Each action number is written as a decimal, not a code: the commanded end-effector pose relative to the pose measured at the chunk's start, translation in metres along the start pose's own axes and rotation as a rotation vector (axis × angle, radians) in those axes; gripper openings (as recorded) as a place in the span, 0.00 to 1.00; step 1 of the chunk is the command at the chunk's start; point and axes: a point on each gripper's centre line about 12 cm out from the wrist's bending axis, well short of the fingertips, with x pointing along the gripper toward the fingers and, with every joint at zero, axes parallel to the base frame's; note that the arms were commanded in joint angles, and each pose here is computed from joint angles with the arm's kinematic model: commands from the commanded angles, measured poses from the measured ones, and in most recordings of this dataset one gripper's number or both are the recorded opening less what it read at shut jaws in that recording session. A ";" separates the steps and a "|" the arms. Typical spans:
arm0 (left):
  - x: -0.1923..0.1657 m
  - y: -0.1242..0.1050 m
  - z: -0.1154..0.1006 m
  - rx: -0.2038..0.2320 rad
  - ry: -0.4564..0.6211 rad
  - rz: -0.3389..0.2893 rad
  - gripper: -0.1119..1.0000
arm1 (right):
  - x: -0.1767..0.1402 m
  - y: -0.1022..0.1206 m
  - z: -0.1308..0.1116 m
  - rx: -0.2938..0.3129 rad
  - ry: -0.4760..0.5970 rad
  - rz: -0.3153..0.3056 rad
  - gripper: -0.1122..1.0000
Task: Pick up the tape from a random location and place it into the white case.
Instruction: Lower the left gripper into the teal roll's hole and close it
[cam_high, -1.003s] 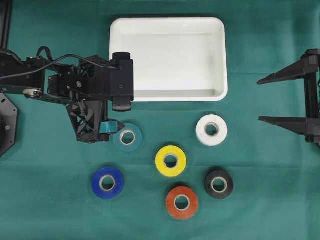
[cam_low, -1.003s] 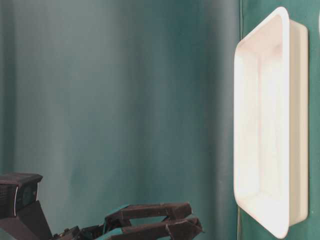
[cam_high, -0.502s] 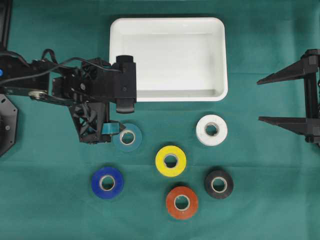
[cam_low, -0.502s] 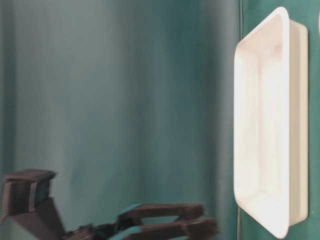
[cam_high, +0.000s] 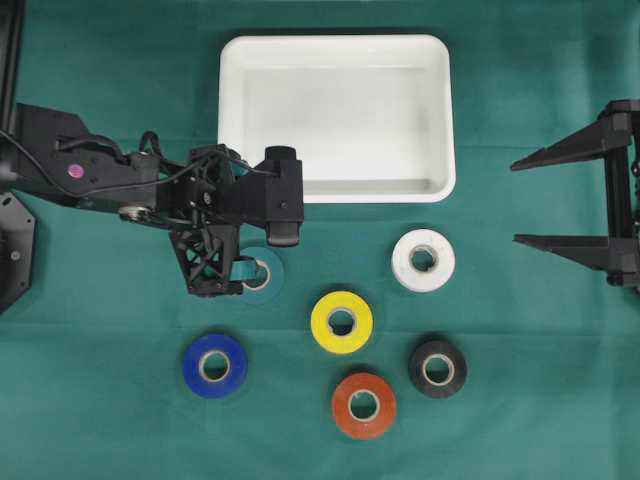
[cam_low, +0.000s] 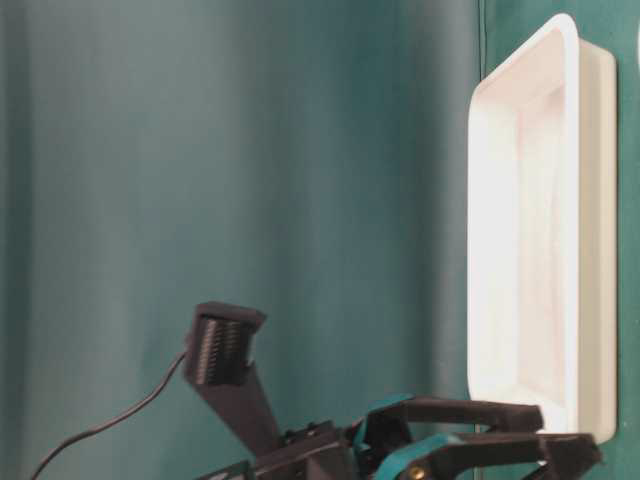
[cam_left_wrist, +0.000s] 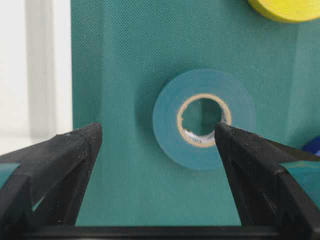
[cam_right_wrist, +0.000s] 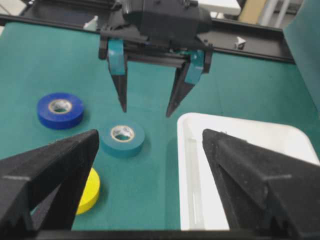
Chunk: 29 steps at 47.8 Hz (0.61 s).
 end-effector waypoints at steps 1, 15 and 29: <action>-0.001 0.001 0.006 0.000 -0.031 0.002 0.98 | 0.002 0.000 0.011 -0.002 -0.026 0.000 0.91; 0.021 0.001 -0.005 0.000 0.002 0.002 0.98 | 0.004 0.000 0.007 -0.001 -0.011 -0.001 0.91; 0.039 -0.002 -0.011 0.007 0.032 -0.001 0.98 | 0.004 0.000 0.005 -0.003 0.000 -0.002 0.91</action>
